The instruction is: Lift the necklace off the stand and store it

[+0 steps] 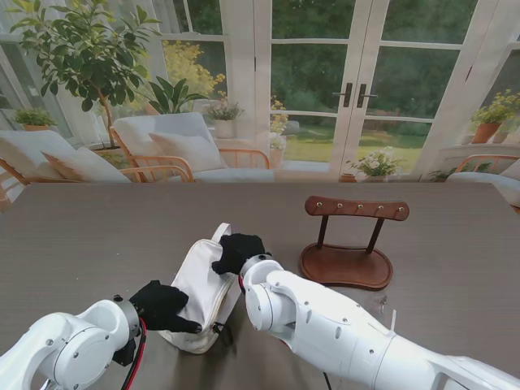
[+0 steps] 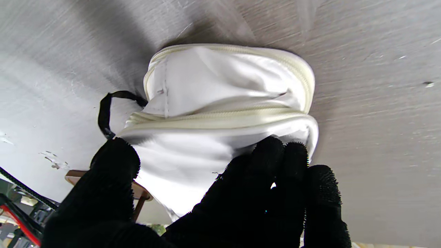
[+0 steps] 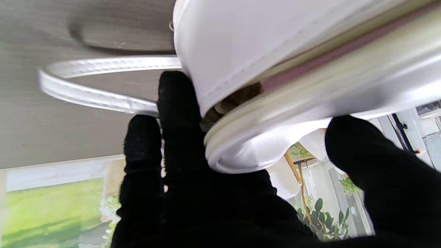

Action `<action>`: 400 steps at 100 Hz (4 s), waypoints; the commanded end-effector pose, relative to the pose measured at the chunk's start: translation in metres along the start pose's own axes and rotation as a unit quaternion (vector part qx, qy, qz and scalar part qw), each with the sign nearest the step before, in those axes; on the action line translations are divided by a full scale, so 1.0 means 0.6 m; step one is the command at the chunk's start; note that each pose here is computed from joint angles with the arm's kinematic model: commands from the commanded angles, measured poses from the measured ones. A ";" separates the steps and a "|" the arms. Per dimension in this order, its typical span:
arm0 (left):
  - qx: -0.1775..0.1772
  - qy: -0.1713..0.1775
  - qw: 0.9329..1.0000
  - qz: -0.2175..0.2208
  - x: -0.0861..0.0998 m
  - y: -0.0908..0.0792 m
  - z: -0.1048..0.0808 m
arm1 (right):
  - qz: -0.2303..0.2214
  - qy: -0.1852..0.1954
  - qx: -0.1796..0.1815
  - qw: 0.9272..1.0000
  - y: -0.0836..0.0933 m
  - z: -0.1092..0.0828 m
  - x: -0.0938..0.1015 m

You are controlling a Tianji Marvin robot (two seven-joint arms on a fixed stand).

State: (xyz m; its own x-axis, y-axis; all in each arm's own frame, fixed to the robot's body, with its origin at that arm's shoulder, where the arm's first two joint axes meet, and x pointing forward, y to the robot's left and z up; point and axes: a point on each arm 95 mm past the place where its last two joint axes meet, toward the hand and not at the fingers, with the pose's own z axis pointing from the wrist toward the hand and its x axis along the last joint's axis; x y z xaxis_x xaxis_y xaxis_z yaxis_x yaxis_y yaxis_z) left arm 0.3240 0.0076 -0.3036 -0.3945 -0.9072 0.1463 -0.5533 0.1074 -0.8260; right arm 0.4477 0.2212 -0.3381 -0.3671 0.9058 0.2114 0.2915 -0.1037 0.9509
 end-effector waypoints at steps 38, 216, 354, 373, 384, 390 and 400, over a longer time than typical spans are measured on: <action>0.010 0.016 0.999 0.049 0.006 -0.015 0.001 | 0.027 -0.017 -0.041 0.999 0.035 -0.092 -0.009; 0.051 -0.030 0.998 0.033 -0.075 -0.028 0.029 | 0.060 -0.038 0.056 0.996 -0.044 -0.086 -0.040; 0.043 0.183 0.978 0.091 -0.066 -0.058 0.137 | 0.089 0.002 0.036 0.995 -0.043 -0.072 -0.035; 0.027 0.191 0.976 0.103 -0.063 -0.060 0.149 | 0.096 0.001 0.039 0.995 -0.044 -0.071 -0.037; 0.012 0.182 0.977 0.111 -0.061 -0.055 0.159 | 0.099 0.004 0.038 0.994 -0.041 -0.074 -0.039; 0.002 0.172 0.978 0.118 -0.061 -0.050 0.165 | 0.098 0.007 0.036 0.995 -0.037 -0.077 -0.042; -0.012 0.158 0.979 0.129 -0.060 -0.040 0.172 | 0.095 0.006 0.025 0.995 -0.032 -0.085 -0.049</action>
State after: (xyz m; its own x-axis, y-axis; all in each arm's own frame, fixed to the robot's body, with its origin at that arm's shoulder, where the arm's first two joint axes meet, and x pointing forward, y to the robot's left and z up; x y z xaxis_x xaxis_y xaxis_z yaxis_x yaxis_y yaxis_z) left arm 0.4435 0.0022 -0.3110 -0.7237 -0.6858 0.0768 -0.3480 0.2666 -0.8988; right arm 0.4162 0.1703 -0.3562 -0.2837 0.8812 0.3782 0.4020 -0.2488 0.8812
